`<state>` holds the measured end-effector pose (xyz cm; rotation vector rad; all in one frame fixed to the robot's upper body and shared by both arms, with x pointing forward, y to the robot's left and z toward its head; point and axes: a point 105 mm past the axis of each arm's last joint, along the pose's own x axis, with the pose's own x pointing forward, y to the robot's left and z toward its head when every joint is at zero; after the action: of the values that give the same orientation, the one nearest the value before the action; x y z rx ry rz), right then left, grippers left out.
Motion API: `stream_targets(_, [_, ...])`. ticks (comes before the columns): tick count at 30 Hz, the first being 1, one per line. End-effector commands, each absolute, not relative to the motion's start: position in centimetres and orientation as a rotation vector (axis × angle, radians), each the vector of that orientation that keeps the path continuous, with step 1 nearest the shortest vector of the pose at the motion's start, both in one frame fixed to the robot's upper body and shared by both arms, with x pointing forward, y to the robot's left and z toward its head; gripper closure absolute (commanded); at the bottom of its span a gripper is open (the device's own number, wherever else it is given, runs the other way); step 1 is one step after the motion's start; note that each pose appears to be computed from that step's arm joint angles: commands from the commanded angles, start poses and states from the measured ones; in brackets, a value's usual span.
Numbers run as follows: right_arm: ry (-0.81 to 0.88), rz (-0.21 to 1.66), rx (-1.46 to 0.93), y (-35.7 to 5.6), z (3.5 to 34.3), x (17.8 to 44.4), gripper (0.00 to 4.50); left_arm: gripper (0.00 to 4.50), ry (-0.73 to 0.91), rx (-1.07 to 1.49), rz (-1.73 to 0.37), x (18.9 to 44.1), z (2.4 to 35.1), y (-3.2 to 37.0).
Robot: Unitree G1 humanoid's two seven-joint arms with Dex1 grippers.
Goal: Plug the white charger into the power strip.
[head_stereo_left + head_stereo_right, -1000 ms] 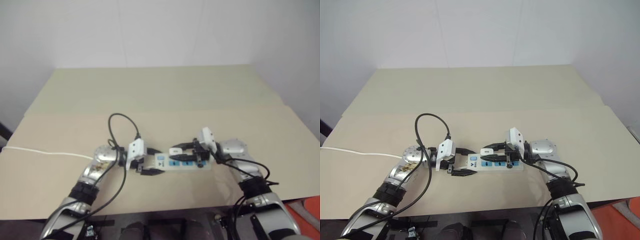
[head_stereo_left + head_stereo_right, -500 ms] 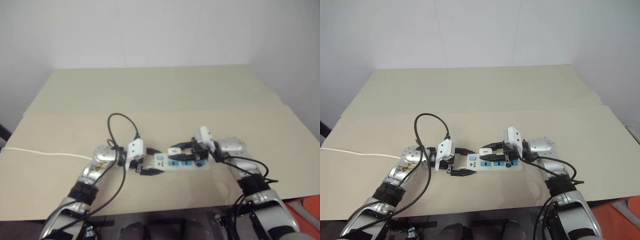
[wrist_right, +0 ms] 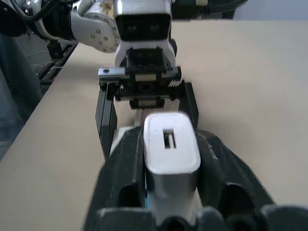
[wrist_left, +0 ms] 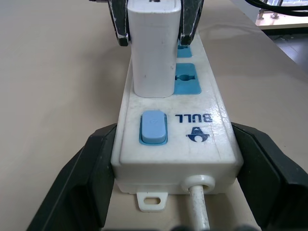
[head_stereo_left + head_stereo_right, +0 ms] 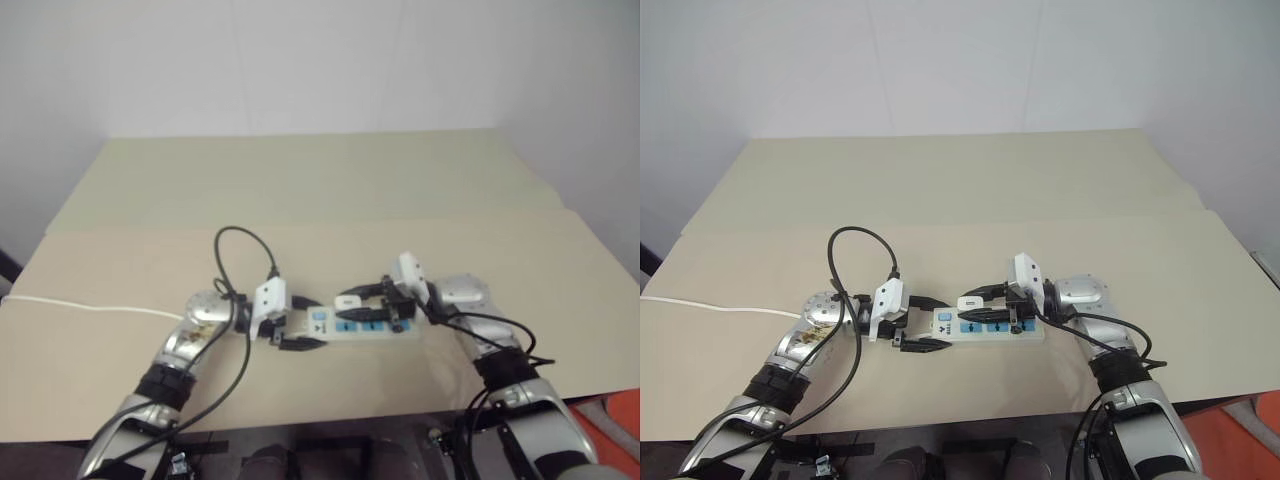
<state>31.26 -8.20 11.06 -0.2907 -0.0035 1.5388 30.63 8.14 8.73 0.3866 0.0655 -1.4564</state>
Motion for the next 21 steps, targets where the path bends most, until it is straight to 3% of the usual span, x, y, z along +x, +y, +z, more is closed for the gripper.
stream_targets(1, [0.082,1.545,-0.298,-8.5,9.6,30.9,1.41,1.25,0.102,0.427,-1.42,30.9,8.4,9.5])
stream_targets(4, [0.085,1.543,-0.293,-8.6,9.6,30.9,0.39,1.25,0.102,0.428,-1.42,30.9,8.4,9.5])
stream_targets(13, [0.06,1.512,-0.292,-9.2,10.6,31.5,0.39,1.25,0.1,0.419,-1.419,31.1,8.6,9.4])
stream_targets(17, [0.056,1.509,-0.293,-9.3,10.8,31.6,0.37,0.01,0.09,0.386,-1.424,31.2,9.3,9.4])
stream_targets(21, [0.05,1.508,-0.291,-9.2,11.0,31.6,0.37,0.01,0.067,0.374,-1.428,31.1,10.5,9.9])
